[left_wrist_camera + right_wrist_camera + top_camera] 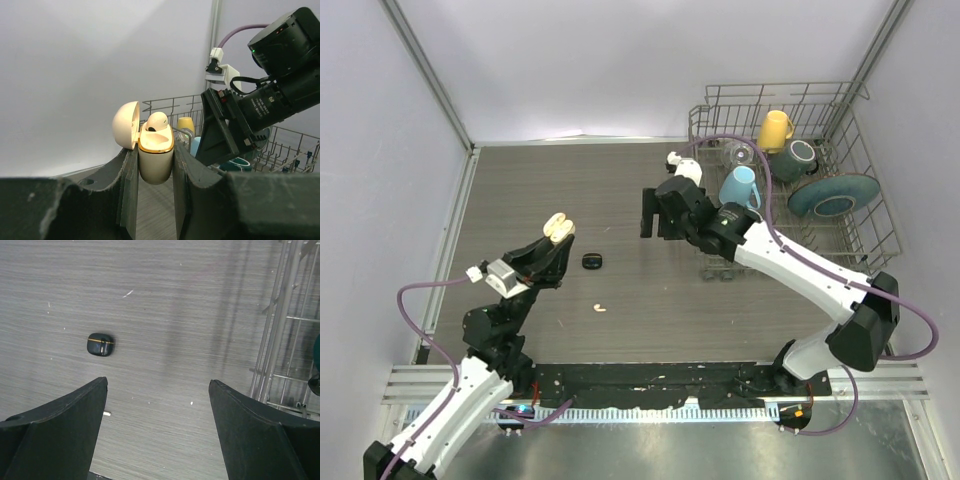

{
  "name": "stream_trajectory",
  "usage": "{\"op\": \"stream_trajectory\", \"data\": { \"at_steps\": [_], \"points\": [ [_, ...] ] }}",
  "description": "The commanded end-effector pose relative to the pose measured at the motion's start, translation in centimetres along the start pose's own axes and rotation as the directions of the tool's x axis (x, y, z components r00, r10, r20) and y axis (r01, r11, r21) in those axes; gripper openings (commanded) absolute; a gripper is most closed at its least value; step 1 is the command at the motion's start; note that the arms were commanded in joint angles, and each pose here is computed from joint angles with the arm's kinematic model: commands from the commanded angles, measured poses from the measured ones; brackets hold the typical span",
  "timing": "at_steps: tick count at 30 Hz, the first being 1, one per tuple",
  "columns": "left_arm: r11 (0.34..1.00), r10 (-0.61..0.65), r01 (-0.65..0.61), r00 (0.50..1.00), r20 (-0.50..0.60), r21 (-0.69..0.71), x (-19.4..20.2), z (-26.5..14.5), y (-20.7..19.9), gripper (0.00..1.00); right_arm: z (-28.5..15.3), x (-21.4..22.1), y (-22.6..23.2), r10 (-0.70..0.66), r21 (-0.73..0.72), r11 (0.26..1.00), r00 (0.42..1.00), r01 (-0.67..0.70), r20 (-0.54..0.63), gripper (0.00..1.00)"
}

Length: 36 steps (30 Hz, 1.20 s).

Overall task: Insert the wireless bluetooth earbuds into the charging case
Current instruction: Pick up the earbud from the center of the board.

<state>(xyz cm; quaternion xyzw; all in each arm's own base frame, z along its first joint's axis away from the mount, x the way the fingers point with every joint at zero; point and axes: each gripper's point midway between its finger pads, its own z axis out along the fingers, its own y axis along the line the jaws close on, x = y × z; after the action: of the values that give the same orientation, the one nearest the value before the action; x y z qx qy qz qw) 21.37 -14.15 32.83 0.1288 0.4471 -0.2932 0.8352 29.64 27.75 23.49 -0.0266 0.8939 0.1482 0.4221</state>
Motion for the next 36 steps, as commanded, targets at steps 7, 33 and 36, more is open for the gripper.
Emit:
{"op": "stream_trajectory", "data": {
  "at_steps": [7, 33, 36],
  "points": [
    [0.999, 0.031, -0.031, 0.999, -0.008, 0.03, 0.4, -1.3, -0.5, 0.0, 3.4, 5.4, 3.6, -0.083, -0.221, 0.974, 0.987, 0.052, -0.137, 0.82],
    [0.992, 0.127, -0.127, 0.991, -0.04, -0.008, -0.9, -3.7, 0.2, 0.0, 6.1, 12.1, 5.1, -0.207, -0.136, 0.974, 0.956, 0.181, -0.21, 0.73],
    [0.99, 0.138, -0.139, 0.989, -0.051, -0.017, -1.2, -3.7, 0.4, 0.0, 5.6, 12.1, 4.5, -0.19, -0.13, 0.978, 0.96, 0.165, -0.208, 0.73]
  ]
}}
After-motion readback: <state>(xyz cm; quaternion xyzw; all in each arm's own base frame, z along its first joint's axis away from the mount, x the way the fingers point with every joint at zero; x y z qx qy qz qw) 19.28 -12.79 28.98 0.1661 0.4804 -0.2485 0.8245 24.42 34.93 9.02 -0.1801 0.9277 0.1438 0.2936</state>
